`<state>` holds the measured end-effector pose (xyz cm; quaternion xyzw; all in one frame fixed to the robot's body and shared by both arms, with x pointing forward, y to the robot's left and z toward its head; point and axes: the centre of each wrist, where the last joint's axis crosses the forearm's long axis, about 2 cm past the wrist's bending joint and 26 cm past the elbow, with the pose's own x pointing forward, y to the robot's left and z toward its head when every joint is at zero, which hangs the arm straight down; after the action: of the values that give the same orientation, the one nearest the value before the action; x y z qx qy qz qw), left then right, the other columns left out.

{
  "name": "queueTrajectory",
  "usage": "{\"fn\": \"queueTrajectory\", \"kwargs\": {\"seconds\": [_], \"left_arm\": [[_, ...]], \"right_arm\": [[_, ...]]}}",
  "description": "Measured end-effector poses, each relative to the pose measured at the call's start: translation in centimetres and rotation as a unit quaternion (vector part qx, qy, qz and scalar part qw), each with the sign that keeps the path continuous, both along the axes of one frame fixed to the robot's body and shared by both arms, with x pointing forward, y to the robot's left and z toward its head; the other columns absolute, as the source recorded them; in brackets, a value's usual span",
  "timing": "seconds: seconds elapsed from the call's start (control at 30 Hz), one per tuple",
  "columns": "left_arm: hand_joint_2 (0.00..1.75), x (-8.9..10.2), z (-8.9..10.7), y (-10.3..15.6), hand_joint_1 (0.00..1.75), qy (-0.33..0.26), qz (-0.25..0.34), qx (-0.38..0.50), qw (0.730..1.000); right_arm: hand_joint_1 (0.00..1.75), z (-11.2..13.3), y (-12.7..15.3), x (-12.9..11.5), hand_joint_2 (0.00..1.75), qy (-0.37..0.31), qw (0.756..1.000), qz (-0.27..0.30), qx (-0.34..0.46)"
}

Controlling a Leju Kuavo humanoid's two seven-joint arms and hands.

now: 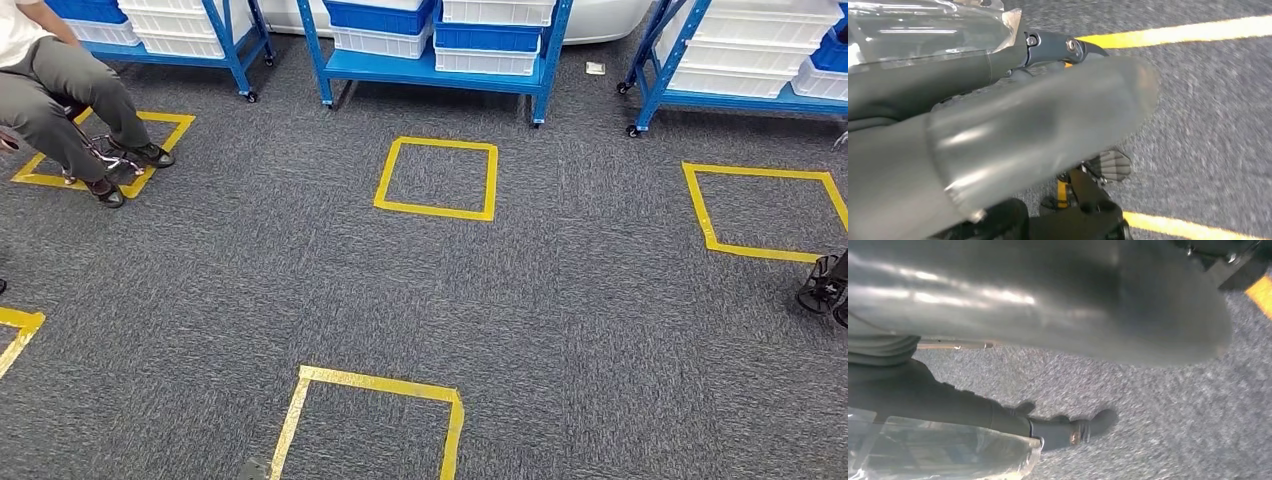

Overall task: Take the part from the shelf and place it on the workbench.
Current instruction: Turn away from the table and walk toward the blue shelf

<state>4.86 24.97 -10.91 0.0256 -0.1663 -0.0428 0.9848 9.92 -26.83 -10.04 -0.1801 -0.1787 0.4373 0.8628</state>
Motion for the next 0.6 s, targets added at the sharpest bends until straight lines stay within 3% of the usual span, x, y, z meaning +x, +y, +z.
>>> {"fn": "queueTrajectory", "kwargs": {"seconds": [0.6], "left_arm": [[0.0,0.27,0.06,-0.31,0.0,-0.003,-0.003,-0.002,1.0]], "right_arm": [[0.0,-0.01,-0.55,0.03,0.0,-0.002,1.0,0.007,-0.007]]}}
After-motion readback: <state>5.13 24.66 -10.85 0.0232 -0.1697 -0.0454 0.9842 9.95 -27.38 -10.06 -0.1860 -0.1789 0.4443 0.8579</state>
